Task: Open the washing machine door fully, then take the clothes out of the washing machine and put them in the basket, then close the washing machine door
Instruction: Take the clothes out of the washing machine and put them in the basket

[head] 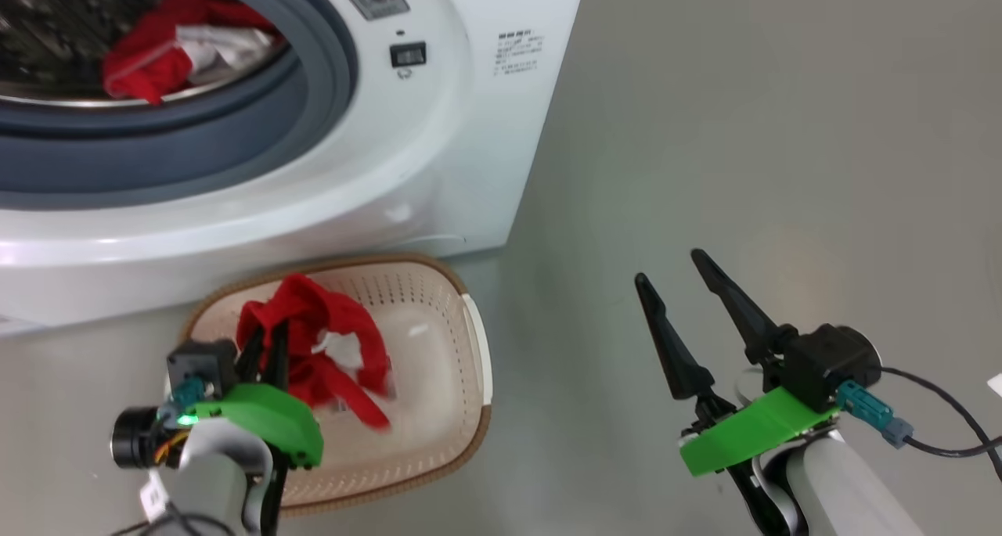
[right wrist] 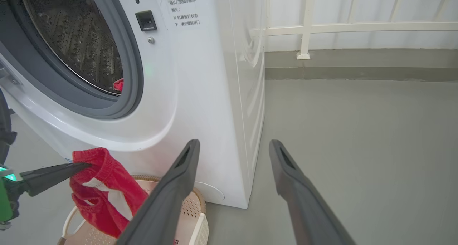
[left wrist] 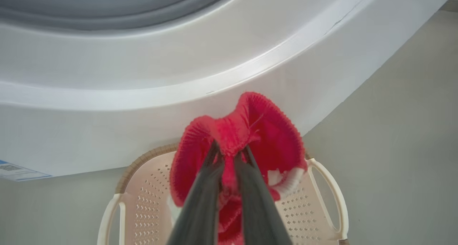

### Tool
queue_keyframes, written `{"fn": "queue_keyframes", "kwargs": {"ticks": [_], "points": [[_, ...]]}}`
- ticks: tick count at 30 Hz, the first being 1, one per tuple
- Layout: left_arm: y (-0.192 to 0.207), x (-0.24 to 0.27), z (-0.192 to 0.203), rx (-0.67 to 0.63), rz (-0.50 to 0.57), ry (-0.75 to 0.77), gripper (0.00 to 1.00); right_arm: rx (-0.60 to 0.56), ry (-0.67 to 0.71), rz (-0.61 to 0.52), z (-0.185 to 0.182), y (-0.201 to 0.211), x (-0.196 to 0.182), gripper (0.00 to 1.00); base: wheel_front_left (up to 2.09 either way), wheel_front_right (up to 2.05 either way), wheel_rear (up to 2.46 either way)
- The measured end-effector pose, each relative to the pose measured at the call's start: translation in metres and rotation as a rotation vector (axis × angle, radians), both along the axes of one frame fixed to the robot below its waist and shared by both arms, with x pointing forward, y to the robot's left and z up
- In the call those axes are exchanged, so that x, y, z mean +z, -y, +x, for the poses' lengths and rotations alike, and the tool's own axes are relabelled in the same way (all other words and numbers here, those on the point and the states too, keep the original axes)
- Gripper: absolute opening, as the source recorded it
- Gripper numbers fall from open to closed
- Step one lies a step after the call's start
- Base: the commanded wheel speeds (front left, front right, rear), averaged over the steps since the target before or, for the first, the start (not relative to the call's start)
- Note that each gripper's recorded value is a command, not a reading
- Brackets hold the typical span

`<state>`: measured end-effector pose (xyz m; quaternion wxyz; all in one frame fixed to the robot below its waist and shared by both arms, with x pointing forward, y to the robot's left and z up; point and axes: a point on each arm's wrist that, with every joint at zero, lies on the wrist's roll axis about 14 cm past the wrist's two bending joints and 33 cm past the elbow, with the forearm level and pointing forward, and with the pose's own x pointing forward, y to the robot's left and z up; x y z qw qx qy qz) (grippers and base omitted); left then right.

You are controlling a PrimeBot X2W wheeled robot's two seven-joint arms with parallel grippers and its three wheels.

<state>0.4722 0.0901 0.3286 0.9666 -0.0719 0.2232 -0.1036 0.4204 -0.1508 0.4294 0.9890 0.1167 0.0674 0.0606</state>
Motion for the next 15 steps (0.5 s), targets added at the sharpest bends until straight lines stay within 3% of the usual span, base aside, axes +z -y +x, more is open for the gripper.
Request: {"fn": "queue_keyframes", "kwargs": {"ticks": [15], "points": [[0.004,-0.087,0.009,-0.024,0.029,-0.26,0.0,0.001,-0.086,-0.004,0.018,0.003,-0.039,1.0,0.0,0.0,0.0]]}}
